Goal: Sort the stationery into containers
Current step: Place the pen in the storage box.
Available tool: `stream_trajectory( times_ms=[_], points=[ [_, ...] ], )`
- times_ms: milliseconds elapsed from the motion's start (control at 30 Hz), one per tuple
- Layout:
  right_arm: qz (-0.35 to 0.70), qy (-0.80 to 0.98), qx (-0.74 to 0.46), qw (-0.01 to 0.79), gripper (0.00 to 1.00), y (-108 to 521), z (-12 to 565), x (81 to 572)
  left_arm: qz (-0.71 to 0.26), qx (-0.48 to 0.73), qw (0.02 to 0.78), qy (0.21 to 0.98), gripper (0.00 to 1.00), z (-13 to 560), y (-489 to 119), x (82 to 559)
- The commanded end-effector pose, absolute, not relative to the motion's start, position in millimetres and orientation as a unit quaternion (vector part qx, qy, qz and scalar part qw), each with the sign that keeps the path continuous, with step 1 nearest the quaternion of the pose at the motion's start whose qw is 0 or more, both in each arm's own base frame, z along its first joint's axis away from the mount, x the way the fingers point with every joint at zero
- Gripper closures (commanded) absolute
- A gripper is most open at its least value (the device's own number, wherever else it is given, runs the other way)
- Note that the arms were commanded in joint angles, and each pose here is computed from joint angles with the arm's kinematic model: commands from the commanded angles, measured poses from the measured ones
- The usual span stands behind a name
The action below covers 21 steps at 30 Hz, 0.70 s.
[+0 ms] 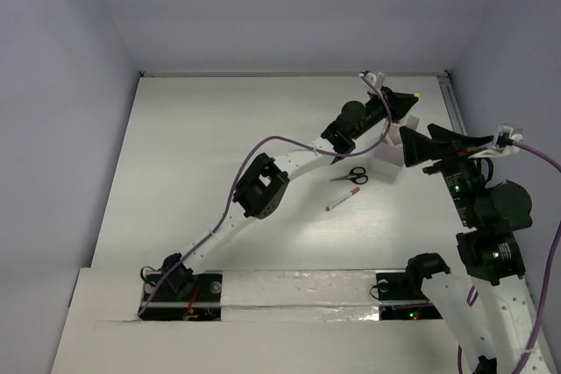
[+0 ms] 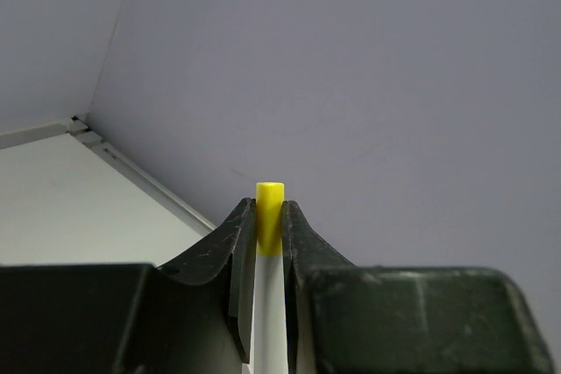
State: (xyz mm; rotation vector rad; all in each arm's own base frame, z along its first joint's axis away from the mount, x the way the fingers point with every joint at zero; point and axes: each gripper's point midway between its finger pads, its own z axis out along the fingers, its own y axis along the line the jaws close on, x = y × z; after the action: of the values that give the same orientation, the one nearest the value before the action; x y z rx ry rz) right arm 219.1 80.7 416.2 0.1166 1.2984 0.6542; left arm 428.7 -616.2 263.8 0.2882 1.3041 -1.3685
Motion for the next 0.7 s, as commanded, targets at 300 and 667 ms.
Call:
stream_trajectory(
  times_ms=[300, 667],
  points=[
    [0.294, 0.569, 0.033, 0.767, 0.0, 82, 425, 220, -0.611, 0.125, 0.627, 0.466, 1.0, 295, -605, 431],
    [0.298, 0.541, 0.023, 0.786, 0.0, 81, 431, 214, -0.606, 0.126, 0.637, 0.46, 1.0, 276, -607, 435]
  ],
)
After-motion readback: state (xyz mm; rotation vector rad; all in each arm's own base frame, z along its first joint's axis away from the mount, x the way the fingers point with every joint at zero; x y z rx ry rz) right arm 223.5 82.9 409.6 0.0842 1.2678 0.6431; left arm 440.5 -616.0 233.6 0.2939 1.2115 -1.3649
